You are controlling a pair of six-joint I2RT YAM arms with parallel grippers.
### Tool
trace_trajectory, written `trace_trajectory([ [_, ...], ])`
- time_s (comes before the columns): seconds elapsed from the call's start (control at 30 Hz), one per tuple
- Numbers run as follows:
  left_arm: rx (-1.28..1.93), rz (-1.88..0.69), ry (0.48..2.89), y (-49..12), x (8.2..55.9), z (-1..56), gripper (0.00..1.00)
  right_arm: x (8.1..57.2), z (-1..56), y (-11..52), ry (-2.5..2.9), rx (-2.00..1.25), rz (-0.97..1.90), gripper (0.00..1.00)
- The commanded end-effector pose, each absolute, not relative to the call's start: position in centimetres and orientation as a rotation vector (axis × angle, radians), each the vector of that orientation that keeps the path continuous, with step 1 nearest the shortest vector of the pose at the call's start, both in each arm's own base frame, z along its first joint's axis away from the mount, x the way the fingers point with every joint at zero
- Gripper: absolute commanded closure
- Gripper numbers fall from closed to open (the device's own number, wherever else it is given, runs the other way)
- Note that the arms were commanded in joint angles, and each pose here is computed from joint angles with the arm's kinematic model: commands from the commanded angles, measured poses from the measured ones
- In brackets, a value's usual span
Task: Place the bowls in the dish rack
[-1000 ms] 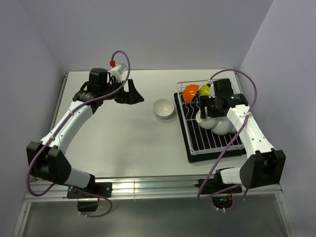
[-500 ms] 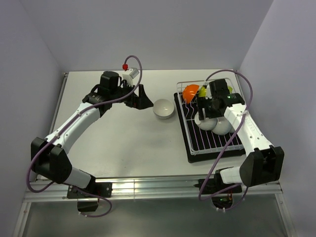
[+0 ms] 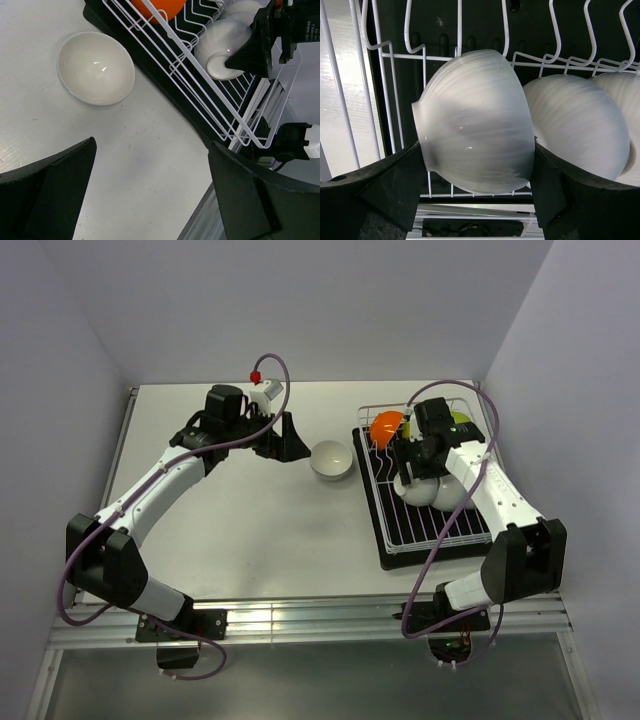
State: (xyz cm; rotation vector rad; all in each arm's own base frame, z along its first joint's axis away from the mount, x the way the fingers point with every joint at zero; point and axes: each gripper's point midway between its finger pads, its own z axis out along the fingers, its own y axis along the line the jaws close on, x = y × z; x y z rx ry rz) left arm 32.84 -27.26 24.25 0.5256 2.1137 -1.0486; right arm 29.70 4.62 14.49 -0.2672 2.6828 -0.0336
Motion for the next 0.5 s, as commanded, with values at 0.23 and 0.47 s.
trace_trajectory([
  [0.23,0.563,-1.025,2.055,-27.4,33.3,25.7,0.00,32.6,16.2,4.7,2.587,-0.265,-0.078,0.31],
  [0.47,0.549,-1.013,2.065,-27.2,33.5,25.6,0.01,32.7,17.2,4.4,2.553,-0.265,-0.098,0.06],
])
